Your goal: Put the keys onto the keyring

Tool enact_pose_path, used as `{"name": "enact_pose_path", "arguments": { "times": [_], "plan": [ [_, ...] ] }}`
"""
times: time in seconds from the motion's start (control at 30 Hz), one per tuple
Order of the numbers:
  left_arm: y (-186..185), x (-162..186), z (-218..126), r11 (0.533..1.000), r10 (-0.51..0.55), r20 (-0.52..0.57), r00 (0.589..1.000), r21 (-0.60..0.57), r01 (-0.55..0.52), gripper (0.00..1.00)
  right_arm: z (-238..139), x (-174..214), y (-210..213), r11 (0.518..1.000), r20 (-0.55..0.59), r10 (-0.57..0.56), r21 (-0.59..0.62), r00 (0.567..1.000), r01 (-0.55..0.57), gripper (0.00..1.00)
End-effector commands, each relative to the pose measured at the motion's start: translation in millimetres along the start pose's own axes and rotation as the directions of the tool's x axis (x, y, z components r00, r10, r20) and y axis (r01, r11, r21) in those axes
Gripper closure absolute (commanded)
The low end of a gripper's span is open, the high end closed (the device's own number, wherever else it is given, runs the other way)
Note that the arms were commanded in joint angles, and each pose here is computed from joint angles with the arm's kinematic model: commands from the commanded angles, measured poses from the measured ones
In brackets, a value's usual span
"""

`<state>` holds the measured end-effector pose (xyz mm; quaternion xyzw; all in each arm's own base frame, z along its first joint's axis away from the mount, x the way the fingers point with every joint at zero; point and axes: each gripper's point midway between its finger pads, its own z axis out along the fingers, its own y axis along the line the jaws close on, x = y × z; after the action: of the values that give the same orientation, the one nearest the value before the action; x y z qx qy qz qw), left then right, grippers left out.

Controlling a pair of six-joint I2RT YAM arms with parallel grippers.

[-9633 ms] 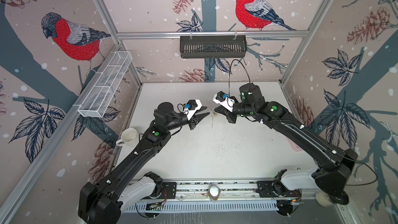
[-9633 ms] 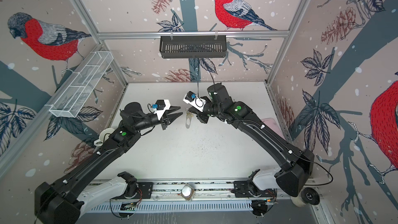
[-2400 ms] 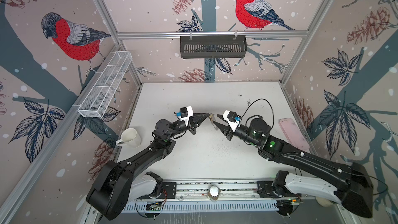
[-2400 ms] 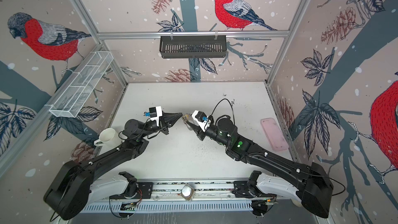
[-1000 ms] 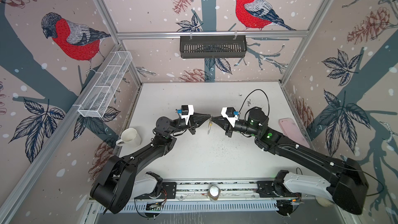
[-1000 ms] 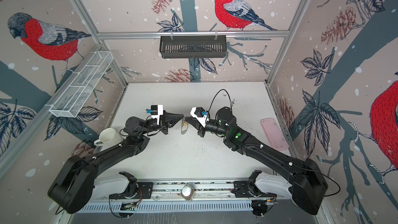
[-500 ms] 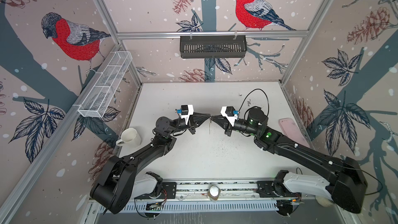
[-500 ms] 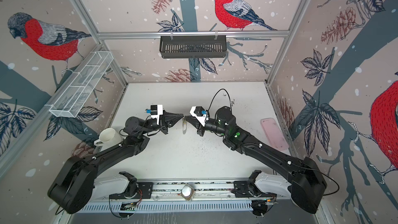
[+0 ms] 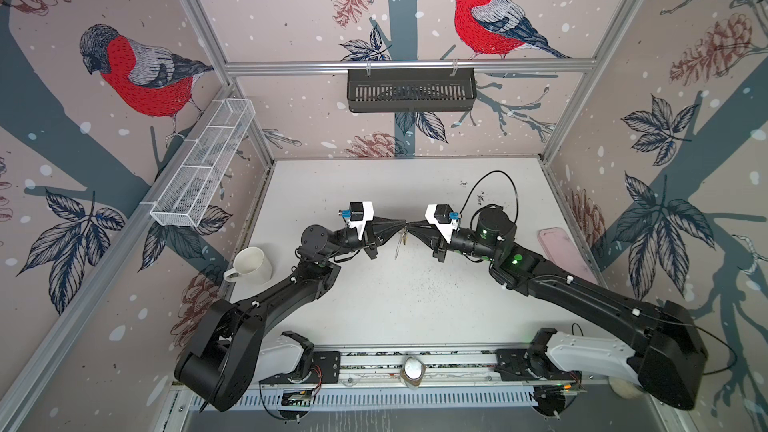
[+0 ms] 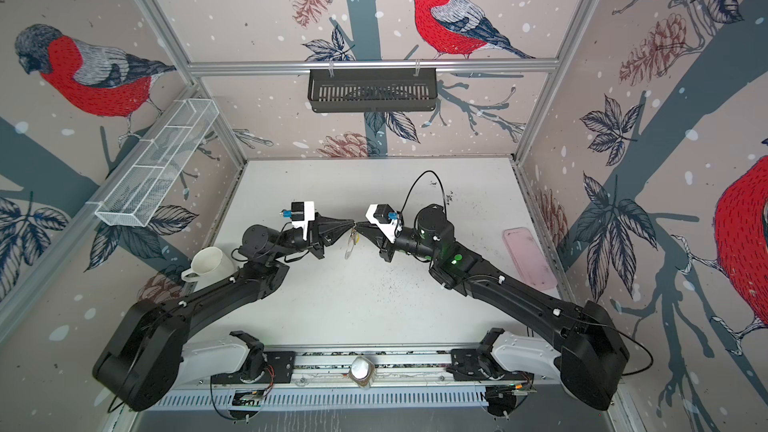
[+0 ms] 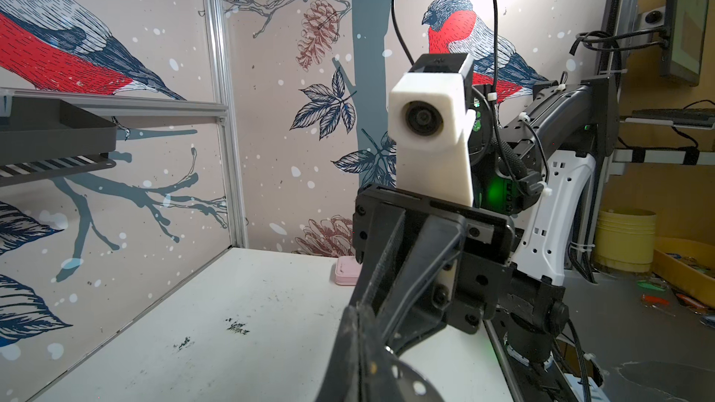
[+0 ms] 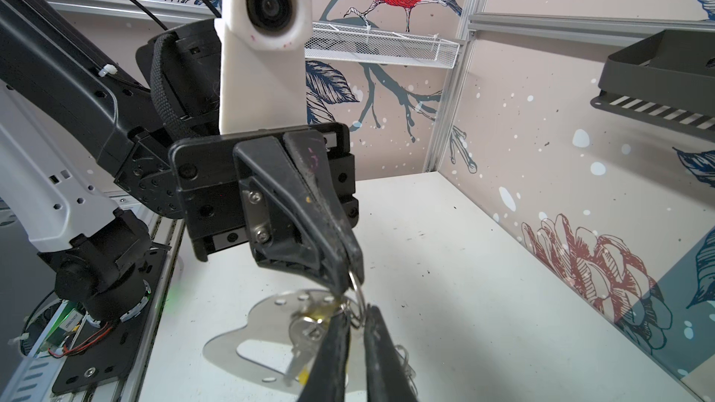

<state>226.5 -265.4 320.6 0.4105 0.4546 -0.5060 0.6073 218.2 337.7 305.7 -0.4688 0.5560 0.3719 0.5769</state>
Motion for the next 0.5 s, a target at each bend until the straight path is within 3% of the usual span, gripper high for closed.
{"name": "enact_pose_path", "arguments": {
  "times": [0.0, 0.47],
  "plan": [
    [-9.7, -5.3, 0.0, 0.998, 0.024, 0.011, 1.0, 0.055, -0.025, 1.0, -0.2, -20.9, -3.6, 0.999, 0.073, -0.032, 0.014, 0.997, 0.031, 0.87],
    [-10.3, 3.0, 3.1, 0.995, -0.016, -0.017, 1.0, 0.098, 0.018, 1.0, -0.1, -23.2, -4.7, 0.999, 0.079, -0.034, 0.016, 0.996, 0.033, 0.95]
  ]
}}
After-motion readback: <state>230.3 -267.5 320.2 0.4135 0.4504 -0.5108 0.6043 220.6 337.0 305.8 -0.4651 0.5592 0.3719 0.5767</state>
